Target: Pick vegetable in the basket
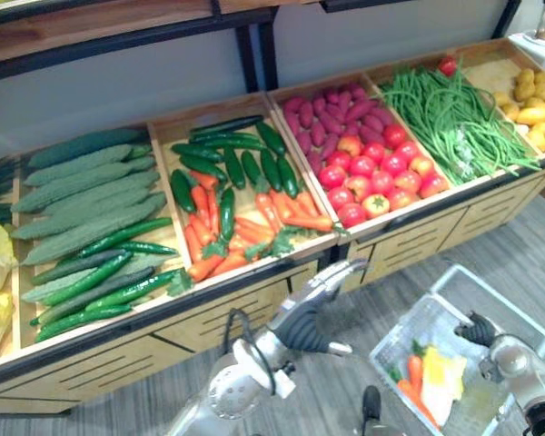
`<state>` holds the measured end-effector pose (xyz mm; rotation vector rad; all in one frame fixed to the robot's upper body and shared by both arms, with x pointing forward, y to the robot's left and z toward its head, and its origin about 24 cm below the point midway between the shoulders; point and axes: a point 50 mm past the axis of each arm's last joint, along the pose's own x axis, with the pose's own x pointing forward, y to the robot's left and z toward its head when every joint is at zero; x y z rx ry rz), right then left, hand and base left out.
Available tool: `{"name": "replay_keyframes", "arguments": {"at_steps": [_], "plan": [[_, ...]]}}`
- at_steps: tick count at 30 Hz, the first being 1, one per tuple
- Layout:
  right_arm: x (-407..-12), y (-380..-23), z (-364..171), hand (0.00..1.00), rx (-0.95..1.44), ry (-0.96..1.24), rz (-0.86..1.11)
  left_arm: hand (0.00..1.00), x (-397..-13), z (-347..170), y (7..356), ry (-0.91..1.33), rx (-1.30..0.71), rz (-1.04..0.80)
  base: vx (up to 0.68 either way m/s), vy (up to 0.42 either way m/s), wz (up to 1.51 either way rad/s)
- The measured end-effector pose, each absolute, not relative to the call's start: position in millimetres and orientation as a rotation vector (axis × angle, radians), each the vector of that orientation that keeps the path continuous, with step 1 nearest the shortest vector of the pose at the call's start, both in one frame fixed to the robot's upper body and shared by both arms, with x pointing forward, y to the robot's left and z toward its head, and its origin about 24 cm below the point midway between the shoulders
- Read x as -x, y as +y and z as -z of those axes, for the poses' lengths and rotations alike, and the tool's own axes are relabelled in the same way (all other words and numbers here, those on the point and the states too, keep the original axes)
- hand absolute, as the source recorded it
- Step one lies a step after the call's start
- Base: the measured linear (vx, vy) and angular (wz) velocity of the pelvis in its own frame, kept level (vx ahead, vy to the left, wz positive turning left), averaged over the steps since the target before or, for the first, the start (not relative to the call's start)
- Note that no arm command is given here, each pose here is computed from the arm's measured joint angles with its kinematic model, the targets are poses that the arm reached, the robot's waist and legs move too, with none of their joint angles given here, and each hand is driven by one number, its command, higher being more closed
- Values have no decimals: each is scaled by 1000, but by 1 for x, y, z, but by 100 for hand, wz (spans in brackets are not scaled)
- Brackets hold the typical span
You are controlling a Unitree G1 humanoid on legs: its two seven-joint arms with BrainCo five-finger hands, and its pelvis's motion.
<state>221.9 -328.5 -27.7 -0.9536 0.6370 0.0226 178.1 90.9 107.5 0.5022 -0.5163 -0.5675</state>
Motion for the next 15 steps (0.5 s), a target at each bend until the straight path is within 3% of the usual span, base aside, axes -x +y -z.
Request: {"name": "replay_keyframes", "arguments": {"at_steps": [8,15], "plan": [[-196,-336,51,100,870,729,62,0,-180,-130,122,-587,-483,336,-15,-1,21],[-131,-329,101,100,660,956,159,0,-182,-128,181,-517,-498,-78,-7,-5,43]]}}
